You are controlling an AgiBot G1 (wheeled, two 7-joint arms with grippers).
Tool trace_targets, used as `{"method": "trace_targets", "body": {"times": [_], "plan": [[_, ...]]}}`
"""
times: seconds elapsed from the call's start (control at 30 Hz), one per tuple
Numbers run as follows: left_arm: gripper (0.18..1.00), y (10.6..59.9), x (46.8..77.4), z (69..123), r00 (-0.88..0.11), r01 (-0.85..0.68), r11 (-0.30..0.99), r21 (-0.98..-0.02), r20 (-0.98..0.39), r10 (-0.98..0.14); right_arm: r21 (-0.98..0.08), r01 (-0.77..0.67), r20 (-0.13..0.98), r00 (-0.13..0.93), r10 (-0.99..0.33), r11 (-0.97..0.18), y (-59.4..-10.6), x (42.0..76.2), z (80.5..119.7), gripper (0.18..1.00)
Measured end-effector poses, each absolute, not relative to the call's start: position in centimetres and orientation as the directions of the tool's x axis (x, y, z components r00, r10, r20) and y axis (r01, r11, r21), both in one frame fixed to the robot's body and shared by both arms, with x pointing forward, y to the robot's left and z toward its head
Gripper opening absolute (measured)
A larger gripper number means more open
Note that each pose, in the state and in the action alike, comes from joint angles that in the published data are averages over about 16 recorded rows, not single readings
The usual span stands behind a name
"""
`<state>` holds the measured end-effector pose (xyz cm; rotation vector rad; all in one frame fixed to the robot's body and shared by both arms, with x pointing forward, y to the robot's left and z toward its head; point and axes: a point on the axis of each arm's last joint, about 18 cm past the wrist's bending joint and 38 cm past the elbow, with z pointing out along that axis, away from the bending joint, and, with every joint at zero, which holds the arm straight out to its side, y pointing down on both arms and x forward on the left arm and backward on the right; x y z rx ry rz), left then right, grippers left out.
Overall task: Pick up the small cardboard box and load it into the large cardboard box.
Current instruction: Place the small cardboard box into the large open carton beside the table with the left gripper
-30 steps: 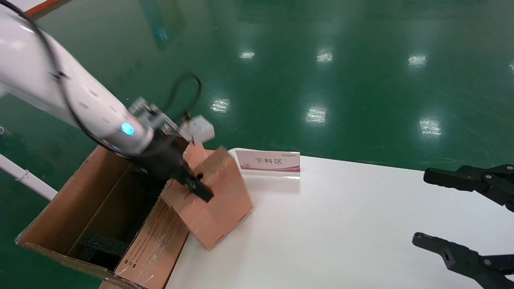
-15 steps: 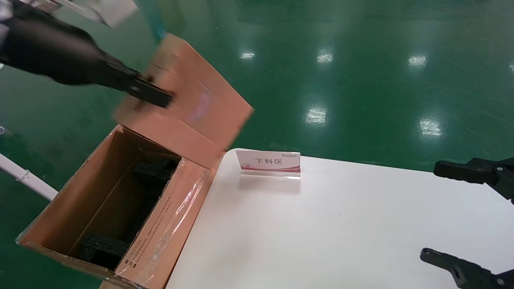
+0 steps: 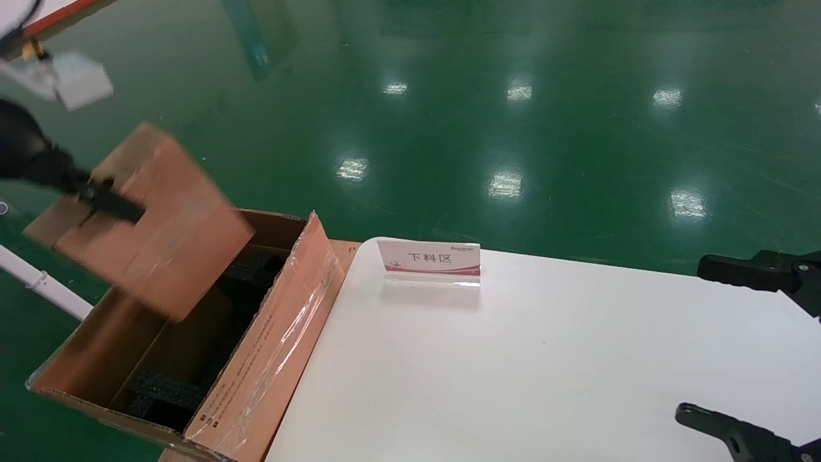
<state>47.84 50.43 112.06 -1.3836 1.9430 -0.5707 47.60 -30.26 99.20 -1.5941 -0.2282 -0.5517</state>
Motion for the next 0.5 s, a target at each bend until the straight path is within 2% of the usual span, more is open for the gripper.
{"method": "trace_targets", "body": {"times": [0.5], "plan": [[0.238,53.5,50.6,105.8,-0.088,-0.755,0.193,-0.626,-0.195,-0.977,-0.879,0.463,0.476,0.861,-0.179,-0.111,-30.3,47.6,99.2,1.001]]}}
